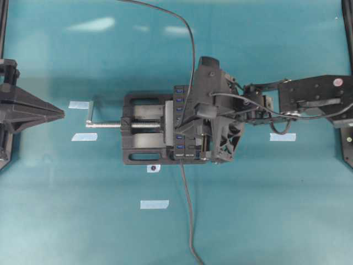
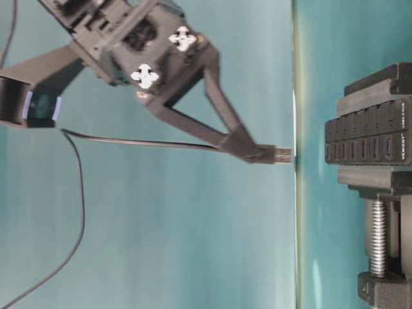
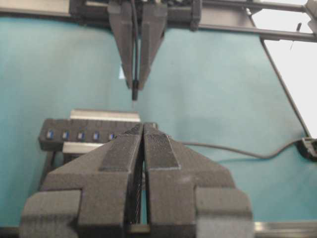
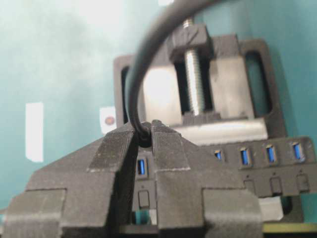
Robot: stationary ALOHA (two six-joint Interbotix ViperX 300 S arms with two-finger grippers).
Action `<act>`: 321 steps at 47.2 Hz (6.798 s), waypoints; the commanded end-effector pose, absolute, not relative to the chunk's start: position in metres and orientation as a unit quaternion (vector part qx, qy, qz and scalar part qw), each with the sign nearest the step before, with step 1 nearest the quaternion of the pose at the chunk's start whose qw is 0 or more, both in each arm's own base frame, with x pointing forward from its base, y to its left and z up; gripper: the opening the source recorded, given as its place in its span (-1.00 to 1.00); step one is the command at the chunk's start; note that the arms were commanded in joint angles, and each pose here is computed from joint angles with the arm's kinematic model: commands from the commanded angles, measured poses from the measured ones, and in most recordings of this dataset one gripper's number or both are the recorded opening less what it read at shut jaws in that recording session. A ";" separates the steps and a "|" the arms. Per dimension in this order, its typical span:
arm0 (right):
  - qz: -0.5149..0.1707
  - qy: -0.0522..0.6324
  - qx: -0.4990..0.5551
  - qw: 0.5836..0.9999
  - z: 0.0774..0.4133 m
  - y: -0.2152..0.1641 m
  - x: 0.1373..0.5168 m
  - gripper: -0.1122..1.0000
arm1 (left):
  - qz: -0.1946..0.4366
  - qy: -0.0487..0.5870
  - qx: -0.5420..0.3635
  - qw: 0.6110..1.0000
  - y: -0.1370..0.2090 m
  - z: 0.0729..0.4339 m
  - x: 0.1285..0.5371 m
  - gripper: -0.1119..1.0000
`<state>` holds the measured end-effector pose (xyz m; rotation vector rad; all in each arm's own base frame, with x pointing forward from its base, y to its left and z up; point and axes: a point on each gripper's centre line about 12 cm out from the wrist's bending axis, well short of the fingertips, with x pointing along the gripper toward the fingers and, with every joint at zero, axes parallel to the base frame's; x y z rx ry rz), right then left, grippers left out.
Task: Insert the USB into the front port of the fixed hub.
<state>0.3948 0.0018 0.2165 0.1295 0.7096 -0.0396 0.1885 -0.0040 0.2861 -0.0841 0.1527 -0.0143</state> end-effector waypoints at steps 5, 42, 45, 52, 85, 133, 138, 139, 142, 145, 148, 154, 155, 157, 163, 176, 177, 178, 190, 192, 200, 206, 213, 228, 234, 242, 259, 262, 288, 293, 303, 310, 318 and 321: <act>-0.014 0.342 0.068 0.937 0.220 0.009 0.398 -0.71 | -0.009 0.054 -0.042 0.998 -0.004 0.297 0.189 -0.80; -0.005 0.385 0.063 0.921 0.184 0.020 0.404 -0.73 | -0.008 0.059 -0.051 0.997 -0.004 0.291 0.189 -0.80; -0.005 0.387 0.063 0.920 0.182 0.019 0.405 -0.72 | -0.008 0.061 -0.052 0.997 -0.004 0.290 0.189 -0.80; -0.009 0.393 0.064 0.917 0.176 0.017 0.407 -0.72 | -0.007 0.063 -0.052 0.997 -0.004 0.288 0.189 -0.80; -0.013 0.407 0.064 0.911 0.168 0.014 0.407 -0.73 | -0.006 0.066 -0.054 0.996 -0.004 0.286 0.188 -0.80; -0.019 0.458 0.061 0.887 0.151 0.010 0.401 -0.72 | -0.001 0.066 -0.055 0.996 -0.002 0.284 0.188 -0.80; -0.019 0.458 0.060 0.887 0.151 0.011 0.401 -0.72 | 0.002 0.067 -0.055 0.996 -0.001 0.284 0.188 -0.80; -0.019 0.458 0.061 0.887 0.151 0.010 0.401 -0.72 | 0.002 0.067 -0.056 0.996 -0.001 0.284 0.188 -0.80; -0.020 0.458 0.061 0.887 0.151 0.010 0.401 -0.73 | 0.003 0.067 -0.055 0.996 0.000 0.284 0.188 -0.80; -0.019 0.459 0.061 0.886 0.150 0.011 0.401 -0.73 | 0.004 0.067 -0.056 0.996 0.000 0.284 0.188 -0.80; -0.017 0.461 0.059 0.885 0.147 0.013 0.401 -0.73 | 0.004 0.066 -0.055 0.996 0.000 0.284 0.187 -0.80; -0.014 0.468 0.057 0.882 0.141 0.016 0.402 -0.72 | 0.004 0.067 -0.055 0.996 0.000 0.284 0.188 -0.80; -0.014 0.468 0.057 0.882 0.141 0.016 0.402 -0.72 | 0.004 0.067 -0.056 0.996 0.000 0.284 0.188 -0.80; -0.013 0.470 0.056 0.881 0.139 0.018 0.403 -0.72 | 0.004 0.067 -0.056 0.996 0.000 0.283 0.187 -0.80; -0.011 0.472 0.057 0.880 0.137 0.020 0.403 -0.72 | 0.004 0.066 -0.056 0.996 0.000 0.284 0.187 -0.80; -0.011 0.469 0.058 0.881 0.142 0.020 0.404 -0.72 | 0.004 0.066 -0.055 0.996 0.000 0.284 0.188 -0.80; -0.010 0.469 0.057 0.881 0.143 0.020 0.404 -0.73 | 0.004 0.065 -0.055 0.996 0.000 0.284 0.187 -0.80; -0.010 0.468 0.057 0.882 0.144 0.020 0.404 -0.73 | 0.005 0.064 -0.056 0.996 0.000 0.285 0.187 -0.80; -0.010 0.448 0.056 0.892 0.149 0.018 0.409 -0.73 | 0.003 0.055 -0.056 0.997 0.000 0.285 0.187 -0.80; -0.011 0.443 0.057 0.895 0.150 0.017 0.410 -0.73 | 0.004 0.055 -0.055 0.997 0.000 0.285 0.187 -0.80; -0.013 0.427 0.058 0.902 0.153 0.013 0.414 -0.70 | 0.004 0.064 -0.056 0.996 0.000 0.278 0.185 -0.80; -0.015 0.419 0.059 0.906 0.156 0.011 0.415 -0.55 | 0.003 0.059 -0.057 0.997 0.000 0.280 0.183 -0.80; -0.018 0.413 0.060 0.908 0.161 0.008 0.415 -0.11 | 0.003 0.060 -0.056 0.997 0.000 0.279 0.183 -0.80; -0.024 0.414 0.060 0.908 0.176 0.002 0.408 0.81 | 0.004 0.059 -0.059 0.997 0.000 0.280 0.183 -0.80; -0.024 0.407 0.060 0.911 0.184 0.001 0.404 0.79 | 0.005 0.063 -0.077 0.995 0.000 0.278 0.183 -0.80; -0.020 0.385 0.059 0.921 0.192 0.004 0.394 0.79 | 0.007 0.069 -0.095 0.993 0.000 0.272 0.182 -0.80; -0.021 0.338 0.062 0.939 0.202 0.000 0.354 0.78 | 0.005 0.060 -0.089 0.994 0.000 0.275 0.180 -0.80; -0.021 0.333 0.061 0.941 0.203 0.000 0.350 0.78 | 0.006 0.060 -0.089 0.994 0.000 0.273 0.180 -0.80; -0.014 0.282 0.061 0.957 0.208 0.003 0.314 0.78 | 0.004 0.045 -0.090 0.995 0.000 0.279 0.175 -0.80; -0.012 0.262 0.062 0.963 0.210 0.004 0.308 0.78 | 0.005 0.046 -0.090 0.995 0.000 0.278 0.174 -0.80; -0.007 0.247 0.061 0.967 0.206 0.006 0.298 0.78 | 0.004 0.046 -0.090 0.995 0.000 0.278 0.174 -0.80; -0.002 0.256 0.058 0.965 0.200 0.009 0.295 0.78 | 0.004 0.047 -0.090 0.995 0.000 0.278 0.174 -0.80; 0.001 0.256 0.057 0.965 0.198 0.011 0.293 0.78 | 0.004 0.045 -0.090 0.995 0.000 0.278 0.174 -0.80; 0.001 0.252 0.058 0.966 0.199 0.011 0.294 0.78 | 0.005 0.045 -0.090 0.995 0.000 0.278 0.174 -0.80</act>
